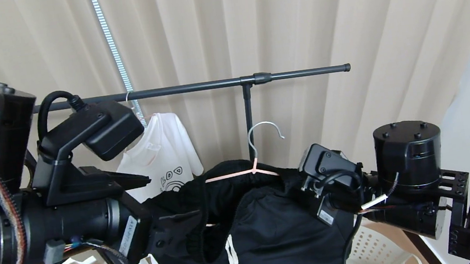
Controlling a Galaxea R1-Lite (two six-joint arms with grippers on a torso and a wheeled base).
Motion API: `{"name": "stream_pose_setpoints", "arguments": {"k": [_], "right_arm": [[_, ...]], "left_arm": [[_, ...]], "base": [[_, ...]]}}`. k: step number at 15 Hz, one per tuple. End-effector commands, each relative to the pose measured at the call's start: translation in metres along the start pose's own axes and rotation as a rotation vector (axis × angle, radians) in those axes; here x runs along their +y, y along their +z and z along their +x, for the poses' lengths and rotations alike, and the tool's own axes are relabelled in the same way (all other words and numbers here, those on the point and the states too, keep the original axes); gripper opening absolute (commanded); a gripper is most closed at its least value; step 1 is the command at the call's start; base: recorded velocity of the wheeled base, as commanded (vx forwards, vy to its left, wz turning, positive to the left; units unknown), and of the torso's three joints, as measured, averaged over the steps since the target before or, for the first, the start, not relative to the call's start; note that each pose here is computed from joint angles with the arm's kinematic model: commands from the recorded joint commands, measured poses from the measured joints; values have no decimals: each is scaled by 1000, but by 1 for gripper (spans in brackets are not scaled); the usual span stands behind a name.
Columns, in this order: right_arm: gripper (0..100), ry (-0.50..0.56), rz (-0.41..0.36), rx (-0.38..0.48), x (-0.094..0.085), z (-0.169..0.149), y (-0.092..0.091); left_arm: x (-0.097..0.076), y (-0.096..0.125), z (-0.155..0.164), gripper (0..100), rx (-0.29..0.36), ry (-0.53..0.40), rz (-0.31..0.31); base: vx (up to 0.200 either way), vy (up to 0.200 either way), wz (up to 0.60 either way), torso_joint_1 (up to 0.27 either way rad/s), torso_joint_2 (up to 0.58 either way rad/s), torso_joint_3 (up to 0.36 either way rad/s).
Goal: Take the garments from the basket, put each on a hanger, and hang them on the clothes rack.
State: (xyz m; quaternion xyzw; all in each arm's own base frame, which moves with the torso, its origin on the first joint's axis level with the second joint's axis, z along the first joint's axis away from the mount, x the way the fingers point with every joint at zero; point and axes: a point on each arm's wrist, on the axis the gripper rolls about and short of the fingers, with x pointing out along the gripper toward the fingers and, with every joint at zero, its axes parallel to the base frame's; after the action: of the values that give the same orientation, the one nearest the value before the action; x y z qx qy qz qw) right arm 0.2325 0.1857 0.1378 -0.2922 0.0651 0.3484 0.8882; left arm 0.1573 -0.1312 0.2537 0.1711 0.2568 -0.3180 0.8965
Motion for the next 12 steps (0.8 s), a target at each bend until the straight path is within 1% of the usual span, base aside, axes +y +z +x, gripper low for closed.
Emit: {"name": "stream_pose_setpoints", "arguments": {"k": [1,3,4,5,6,7,8,9,10,11,12], "right_arm": [[0,9,-9,-17,-1,-5,-1],[0,9,-19,-29,-1,-5,-3],[0,13,-18,-29,-1,-6,-3],[0,17,-19,-31,-1,-6,-3],[0,20,-19,-29,-1,-7,-4],[0,21,-25,-30,-1,-7,-4],[0,22,-27,-29,0,-7,-5],[0,24,-30,-28,0,-8,-5],[0,26,-32,-31,0,-8,-5],[0,27,-33,-37,0,-9,-5],[0,28,-33,-38,0,-9,-5]], "left_arm": [[18,-9,-6,100,-8,-15,42],[32,-12,-6,100,-32,-99,155],[36,-13,-5,100,-41,-119,192],[40,-12,-4,100,-49,-123,212],[47,-8,5,100,-48,-146,216],[50,-7,11,100,-51,-191,216],[51,-7,15,100,-52,-209,225],[54,-8,23,100,-59,-257,269],[55,-10,28,100,-60,-294,287],[56,-12,34,100,-58,-314,322],[59,-13,36,100,-56,-310,339]], "base": [[0,0,0,0,0,0],[0,0,0,0,0,0],[0,0,0,0,0,0],[0,0,0,0,0,0],[0,0,0,0,0,0],[0,0,0,0,0,0],[0,0,0,0,0,0],[0,0,0,0,0,0],[0,0,0,0,0,0],[0,0,0,0,0,0],[0,0,0,0,0,0]]}}
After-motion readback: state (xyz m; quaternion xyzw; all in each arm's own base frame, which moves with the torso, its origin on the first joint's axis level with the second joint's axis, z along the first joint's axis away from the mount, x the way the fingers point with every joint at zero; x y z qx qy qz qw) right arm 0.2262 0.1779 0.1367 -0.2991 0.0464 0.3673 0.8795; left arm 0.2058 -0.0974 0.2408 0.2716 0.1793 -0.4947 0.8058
